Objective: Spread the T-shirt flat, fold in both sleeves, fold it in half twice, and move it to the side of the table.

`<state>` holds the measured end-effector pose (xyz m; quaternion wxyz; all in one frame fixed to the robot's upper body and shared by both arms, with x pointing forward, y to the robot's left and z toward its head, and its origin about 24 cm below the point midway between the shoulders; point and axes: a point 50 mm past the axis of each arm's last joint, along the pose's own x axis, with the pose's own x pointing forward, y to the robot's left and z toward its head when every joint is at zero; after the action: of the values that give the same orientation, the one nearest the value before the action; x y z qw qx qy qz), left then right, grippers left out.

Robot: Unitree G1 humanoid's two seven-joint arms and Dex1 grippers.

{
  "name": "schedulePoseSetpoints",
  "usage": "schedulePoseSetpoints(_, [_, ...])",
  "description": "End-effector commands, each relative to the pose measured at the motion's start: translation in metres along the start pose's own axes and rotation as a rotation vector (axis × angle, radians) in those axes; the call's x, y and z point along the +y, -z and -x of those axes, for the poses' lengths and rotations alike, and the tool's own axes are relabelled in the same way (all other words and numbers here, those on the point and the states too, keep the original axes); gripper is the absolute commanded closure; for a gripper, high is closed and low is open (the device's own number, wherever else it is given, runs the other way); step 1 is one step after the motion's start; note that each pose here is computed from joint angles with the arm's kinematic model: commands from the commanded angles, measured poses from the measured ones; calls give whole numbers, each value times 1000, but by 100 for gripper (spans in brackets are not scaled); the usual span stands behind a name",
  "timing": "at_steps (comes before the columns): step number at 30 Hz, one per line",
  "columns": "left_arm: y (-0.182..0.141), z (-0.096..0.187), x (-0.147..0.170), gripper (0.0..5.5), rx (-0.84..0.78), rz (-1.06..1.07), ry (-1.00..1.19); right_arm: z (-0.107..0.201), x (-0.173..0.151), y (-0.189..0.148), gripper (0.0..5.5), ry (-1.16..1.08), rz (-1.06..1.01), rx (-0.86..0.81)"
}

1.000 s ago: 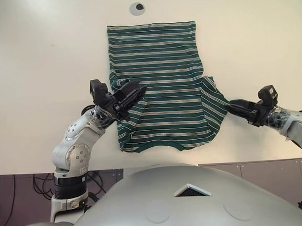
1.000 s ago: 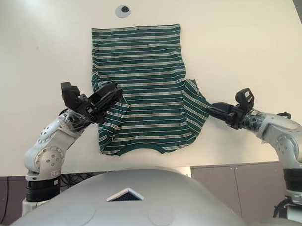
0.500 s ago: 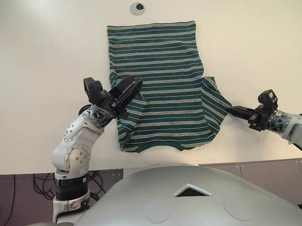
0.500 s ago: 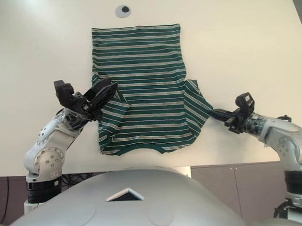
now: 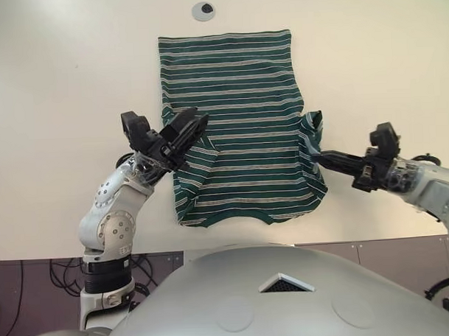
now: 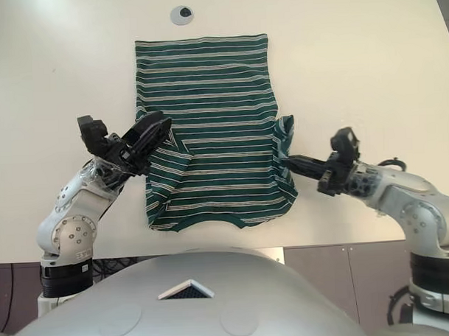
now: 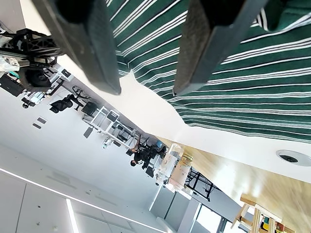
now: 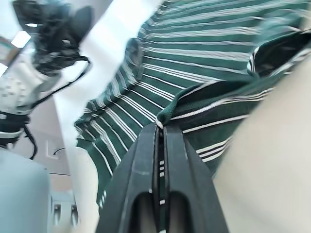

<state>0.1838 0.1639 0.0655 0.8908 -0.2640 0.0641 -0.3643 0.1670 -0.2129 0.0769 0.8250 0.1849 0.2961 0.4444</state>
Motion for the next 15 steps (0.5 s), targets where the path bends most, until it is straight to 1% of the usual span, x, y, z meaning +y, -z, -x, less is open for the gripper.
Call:
schedulePoseSetpoints(1, [-2, 1, 4, 353, 2, -13, -10, -20, 11, -6, 548, -68, 28, 1])
schedulePoseSetpoints(5, [-4, 3, 5, 353, -1, -16, -13, -36, 11, 4, 548, -57, 8, 53])
schedulePoseSetpoints(9, [-7, 7, 6, 353, 0, -24, -23, -45, 9, 9, 548, -29, -1, 81])
schedulePoseSetpoints(13, [-9, 11, 8, 353, 5, -39, -36, -51, 12, 9, 479, -47, 4, 74])
schedulePoseSetpoints(15, [-10, 14, 9, 353, 14, -84, -51, -51, 13, 7, 439, -66, 0, 57])
